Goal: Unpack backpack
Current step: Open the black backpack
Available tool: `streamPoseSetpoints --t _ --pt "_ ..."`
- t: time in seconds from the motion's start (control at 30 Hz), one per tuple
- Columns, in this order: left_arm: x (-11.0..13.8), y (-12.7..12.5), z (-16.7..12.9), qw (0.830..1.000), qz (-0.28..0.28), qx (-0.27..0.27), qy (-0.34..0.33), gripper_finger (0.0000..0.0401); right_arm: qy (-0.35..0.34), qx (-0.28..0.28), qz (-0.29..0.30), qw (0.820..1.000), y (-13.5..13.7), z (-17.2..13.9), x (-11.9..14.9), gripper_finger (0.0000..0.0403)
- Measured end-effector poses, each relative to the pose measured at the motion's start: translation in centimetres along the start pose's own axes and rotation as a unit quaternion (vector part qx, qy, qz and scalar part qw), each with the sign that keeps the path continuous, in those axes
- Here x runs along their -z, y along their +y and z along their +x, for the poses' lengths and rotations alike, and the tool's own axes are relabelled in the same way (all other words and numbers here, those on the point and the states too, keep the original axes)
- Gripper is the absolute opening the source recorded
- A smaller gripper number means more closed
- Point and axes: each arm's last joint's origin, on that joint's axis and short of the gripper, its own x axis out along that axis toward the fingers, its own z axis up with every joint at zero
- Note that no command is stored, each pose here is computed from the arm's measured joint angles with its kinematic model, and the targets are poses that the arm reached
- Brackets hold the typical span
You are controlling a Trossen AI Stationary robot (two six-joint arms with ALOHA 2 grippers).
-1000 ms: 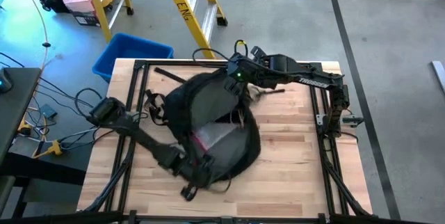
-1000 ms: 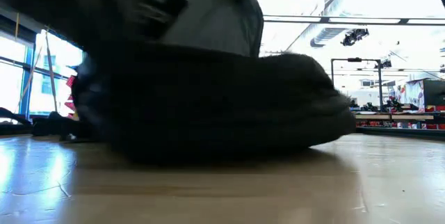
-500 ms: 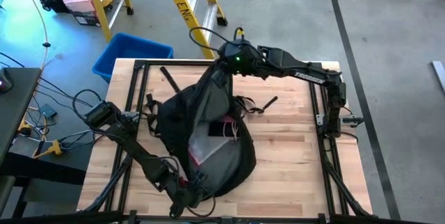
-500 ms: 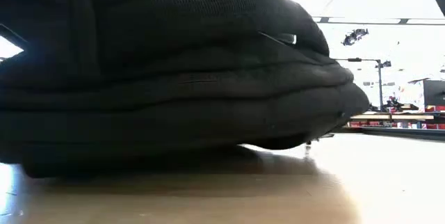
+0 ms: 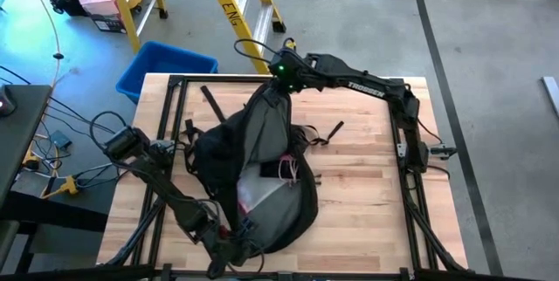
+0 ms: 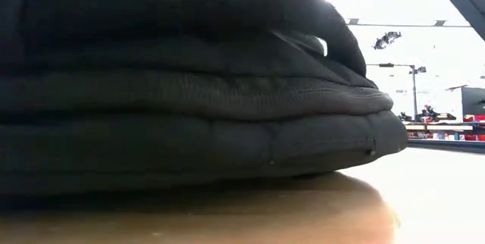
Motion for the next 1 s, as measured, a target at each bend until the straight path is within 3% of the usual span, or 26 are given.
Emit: streamPoseSetpoints --t 0.2,0.43,0.6,0.83,1.0 --pt "-1.0 -0.7 -1.6 0.999 0.002 -0.012 -0.033 0.0000 0.034 -0.006 0.009 0.999 -0.3 2.6 0.5 0.0000" --pt "-1.0 -0.8 -1.6 0.999 0.002 -0.016 -0.032 0.0000 0.024 -0.049 -0.032 0.998 1.1 5.5 0.6 0.0012" --pt "-0.9 -0.8 -1.6 0.999 0.002 -0.014 -0.028 0.0001 0.008 -0.058 -0.047 0.997 1.7 6.2 0.5 0.0083" --pt "-0.8 -0.8 -1.6 1.000 -0.004 -0.016 -0.025 0.0001 -0.019 -0.069 -0.052 0.996 1.7 4.3 -0.2 0.0199" --pt "-0.8 -0.8 -1.6 1.000 -0.004 -0.018 -0.025 0.0001 -0.046 -0.088 -0.067 0.993 2.3 1.8 -0.6 0.0235"
